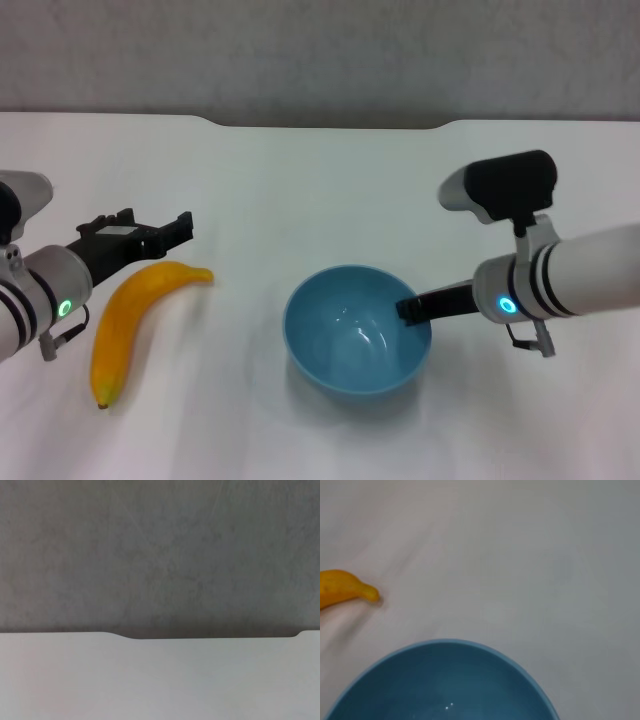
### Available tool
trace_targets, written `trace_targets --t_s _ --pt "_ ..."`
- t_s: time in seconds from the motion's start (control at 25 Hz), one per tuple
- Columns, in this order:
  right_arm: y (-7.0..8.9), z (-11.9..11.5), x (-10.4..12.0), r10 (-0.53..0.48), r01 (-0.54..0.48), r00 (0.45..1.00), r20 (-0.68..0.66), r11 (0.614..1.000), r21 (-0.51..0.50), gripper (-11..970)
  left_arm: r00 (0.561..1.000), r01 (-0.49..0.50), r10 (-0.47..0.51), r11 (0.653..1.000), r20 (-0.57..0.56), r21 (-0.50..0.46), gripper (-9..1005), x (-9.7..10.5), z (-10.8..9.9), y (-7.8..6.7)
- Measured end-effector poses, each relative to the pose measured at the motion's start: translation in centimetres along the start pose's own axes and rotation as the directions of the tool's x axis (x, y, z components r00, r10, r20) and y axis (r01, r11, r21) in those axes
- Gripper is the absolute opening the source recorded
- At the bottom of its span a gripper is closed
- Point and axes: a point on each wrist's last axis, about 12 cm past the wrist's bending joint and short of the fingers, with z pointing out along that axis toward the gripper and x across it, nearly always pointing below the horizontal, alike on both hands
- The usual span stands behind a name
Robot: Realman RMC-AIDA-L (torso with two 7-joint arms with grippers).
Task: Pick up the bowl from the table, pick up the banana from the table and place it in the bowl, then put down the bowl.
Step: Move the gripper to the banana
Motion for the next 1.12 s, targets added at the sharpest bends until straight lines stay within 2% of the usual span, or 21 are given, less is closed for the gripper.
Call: trace_targets --t_s 0.2,0.56,0.96,1.12 --pt "-1.1 -0.3 1.5 0.045 -0.045 0.999 0.016 0.999 0.014 30 1.0 0.002 -0.002 1.0 0.015 0.02 904 -0.9 0.0 -0.3" --pt "-1.7 -0.8 2.0 0.072 -0.073 0.997 0.034 0.997 0.014 30 0.996 0.061 -0.058 0.997 -0.064 0.046 903 -3.1 0.1 1.2" --pt "-2.2 -1.4 1.8 0.083 -0.084 0.995 0.056 0.996 0.006 29 0.978 0.06 -0.062 0.998 -0.201 -0.014 903 -5.9 0.3 3.6" --pt "-2.2 -1.5 1.7 0.086 -0.087 0.995 0.057 0.996 0.003 29 0.954 -0.017 -0.003 0.998 -0.3 -0.063 901 -7.2 0.3 4.2"
